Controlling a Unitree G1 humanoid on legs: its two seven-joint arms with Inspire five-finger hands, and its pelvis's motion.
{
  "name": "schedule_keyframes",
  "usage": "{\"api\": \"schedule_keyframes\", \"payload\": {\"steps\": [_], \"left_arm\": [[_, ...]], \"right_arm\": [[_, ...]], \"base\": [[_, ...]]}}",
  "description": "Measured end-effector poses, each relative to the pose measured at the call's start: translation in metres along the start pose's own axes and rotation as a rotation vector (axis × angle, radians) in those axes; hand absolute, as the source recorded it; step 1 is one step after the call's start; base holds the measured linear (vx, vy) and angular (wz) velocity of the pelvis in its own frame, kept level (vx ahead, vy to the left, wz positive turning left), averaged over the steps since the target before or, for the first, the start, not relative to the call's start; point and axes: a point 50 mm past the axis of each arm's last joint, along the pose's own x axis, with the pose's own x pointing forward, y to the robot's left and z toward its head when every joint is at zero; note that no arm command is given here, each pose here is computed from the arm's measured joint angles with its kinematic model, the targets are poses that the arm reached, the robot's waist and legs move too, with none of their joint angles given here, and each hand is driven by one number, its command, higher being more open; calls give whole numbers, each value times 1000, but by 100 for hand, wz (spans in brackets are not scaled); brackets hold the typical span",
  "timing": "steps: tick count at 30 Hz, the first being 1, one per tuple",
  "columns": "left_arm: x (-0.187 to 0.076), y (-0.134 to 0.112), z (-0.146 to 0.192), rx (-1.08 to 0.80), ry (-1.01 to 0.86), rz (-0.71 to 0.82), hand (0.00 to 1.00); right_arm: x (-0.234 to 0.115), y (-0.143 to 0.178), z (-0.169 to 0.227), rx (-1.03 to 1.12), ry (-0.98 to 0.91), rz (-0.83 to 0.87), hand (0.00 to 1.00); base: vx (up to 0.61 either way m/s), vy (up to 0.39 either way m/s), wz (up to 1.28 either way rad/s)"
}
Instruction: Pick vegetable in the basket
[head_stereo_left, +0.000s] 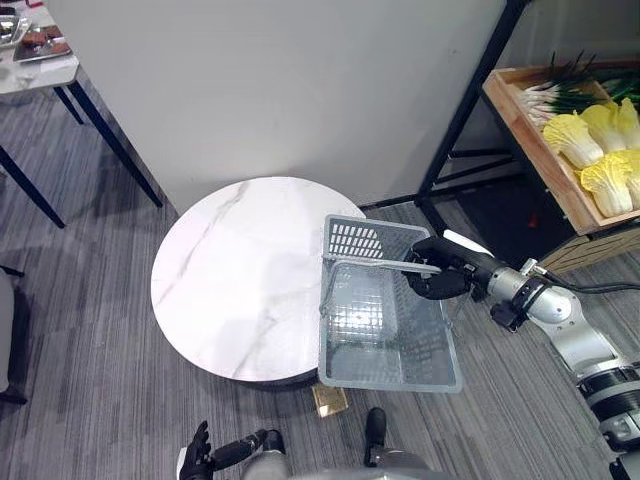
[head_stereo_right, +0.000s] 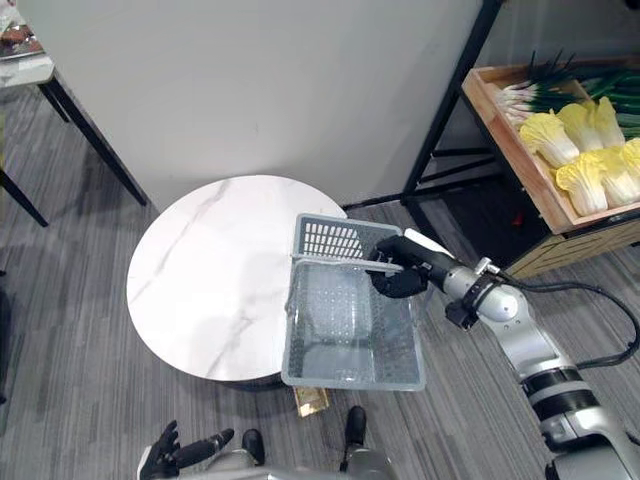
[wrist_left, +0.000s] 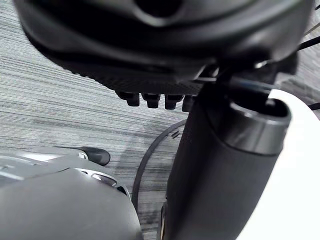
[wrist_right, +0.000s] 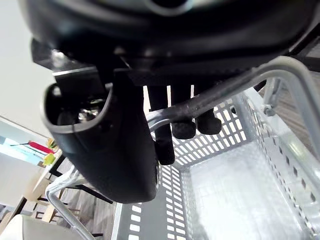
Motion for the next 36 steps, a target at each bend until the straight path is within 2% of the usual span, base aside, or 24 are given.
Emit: {"api": "schedule_keyframes", "payload": {"steps": [6, 14, 17, 20, 22, 26, 31, 34, 36], "left_arm": [[-4, 4, -13, 9, 52, 31, 100], [-4, 4, -15, 46, 56, 25, 100], [-5, 3, -16, 48, 58, 8, 100], [-3, 3, -12, 76, 47, -24, 100], [0, 4, -8, 98, 48, -38, 100], [2, 7, -5, 115, 45, -33, 100], [4, 13, -2, 103, 47, 0, 100], [8, 20, 6, 98, 19, 21, 100], [7, 16, 4, 72, 27, 22, 100]], "right_arm": [[-6, 1, -2, 16, 11, -36, 0], [-10, 13, -12, 63, 50, -49, 0], [-16, 22, -22, 116, 79, -108, 0], [-22, 15, -24, 162, 71, -227, 0], [-29, 6, -23, 183, 54, -305, 0], [-46, 4, -18, 157, 27, -344, 0], [-43, 6, -12, 137, -17, -320, 0], [-33, 4, -1, 121, -66, -305, 0], [-27, 5, 2, 115, -77, -286, 0]], "base": [[-25, 14, -6], [10, 22, -12], [8, 65, -16], [-100, 185, -36], [-132, 213, -64], [-136, 219, -97], [-85, 172, -128], [14, -70, -126], [0, -190, -93]]}}
